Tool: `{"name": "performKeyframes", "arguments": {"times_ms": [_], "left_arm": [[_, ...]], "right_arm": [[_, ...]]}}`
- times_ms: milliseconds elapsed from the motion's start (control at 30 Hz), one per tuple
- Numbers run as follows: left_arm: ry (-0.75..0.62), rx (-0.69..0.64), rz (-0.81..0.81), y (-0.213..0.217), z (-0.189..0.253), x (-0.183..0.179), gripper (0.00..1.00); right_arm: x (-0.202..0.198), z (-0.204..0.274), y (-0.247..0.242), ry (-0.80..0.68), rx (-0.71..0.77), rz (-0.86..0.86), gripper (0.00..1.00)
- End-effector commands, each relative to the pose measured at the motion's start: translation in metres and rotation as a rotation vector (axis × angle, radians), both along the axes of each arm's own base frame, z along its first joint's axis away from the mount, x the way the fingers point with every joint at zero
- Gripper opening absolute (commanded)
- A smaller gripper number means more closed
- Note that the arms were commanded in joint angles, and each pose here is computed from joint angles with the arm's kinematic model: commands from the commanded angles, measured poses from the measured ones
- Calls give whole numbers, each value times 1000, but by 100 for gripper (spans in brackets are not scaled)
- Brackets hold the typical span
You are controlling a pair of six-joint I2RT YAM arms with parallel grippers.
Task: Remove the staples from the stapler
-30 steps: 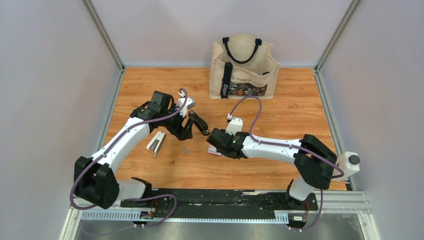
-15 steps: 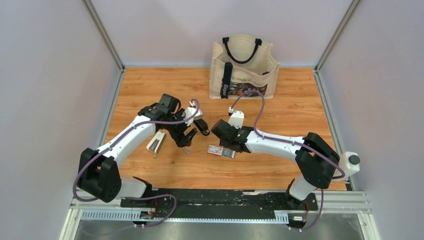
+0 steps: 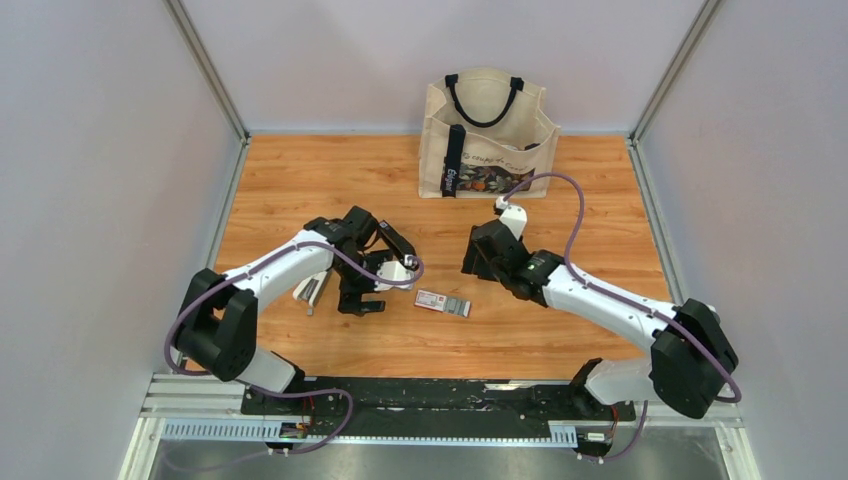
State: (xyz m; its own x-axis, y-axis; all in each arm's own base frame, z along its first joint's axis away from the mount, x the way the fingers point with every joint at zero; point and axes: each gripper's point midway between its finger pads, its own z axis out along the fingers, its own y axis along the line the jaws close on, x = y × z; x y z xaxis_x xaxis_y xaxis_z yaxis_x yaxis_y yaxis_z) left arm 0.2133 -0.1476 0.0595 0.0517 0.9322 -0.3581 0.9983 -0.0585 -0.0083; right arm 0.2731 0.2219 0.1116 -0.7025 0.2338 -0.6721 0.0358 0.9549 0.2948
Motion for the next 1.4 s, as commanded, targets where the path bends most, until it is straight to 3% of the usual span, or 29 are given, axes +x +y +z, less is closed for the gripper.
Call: {"name": "performKeyframes", "arguments": {"times_ms": [0, 433, 867, 1200, 1367], "left_arm": [[-19, -14, -202, -12, -1, 1, 98], [-54, 81, -244, -25, -30, 10, 97], [-97, 107, -248, -31, -45, 11, 63], [-106, 122, -232, -27, -44, 9, 61], [-117, 122, -213, -29, -46, 13, 55]], "right_arm": [[3, -1, -3, -20, 37, 27, 63], [2, -6, -5, -18, 74, 28, 63], [2, -8, -7, -17, 76, 15, 62], [2, -7, -7, -19, 77, 11, 61], [2, -8, -8, -19, 77, 7, 61]]}}
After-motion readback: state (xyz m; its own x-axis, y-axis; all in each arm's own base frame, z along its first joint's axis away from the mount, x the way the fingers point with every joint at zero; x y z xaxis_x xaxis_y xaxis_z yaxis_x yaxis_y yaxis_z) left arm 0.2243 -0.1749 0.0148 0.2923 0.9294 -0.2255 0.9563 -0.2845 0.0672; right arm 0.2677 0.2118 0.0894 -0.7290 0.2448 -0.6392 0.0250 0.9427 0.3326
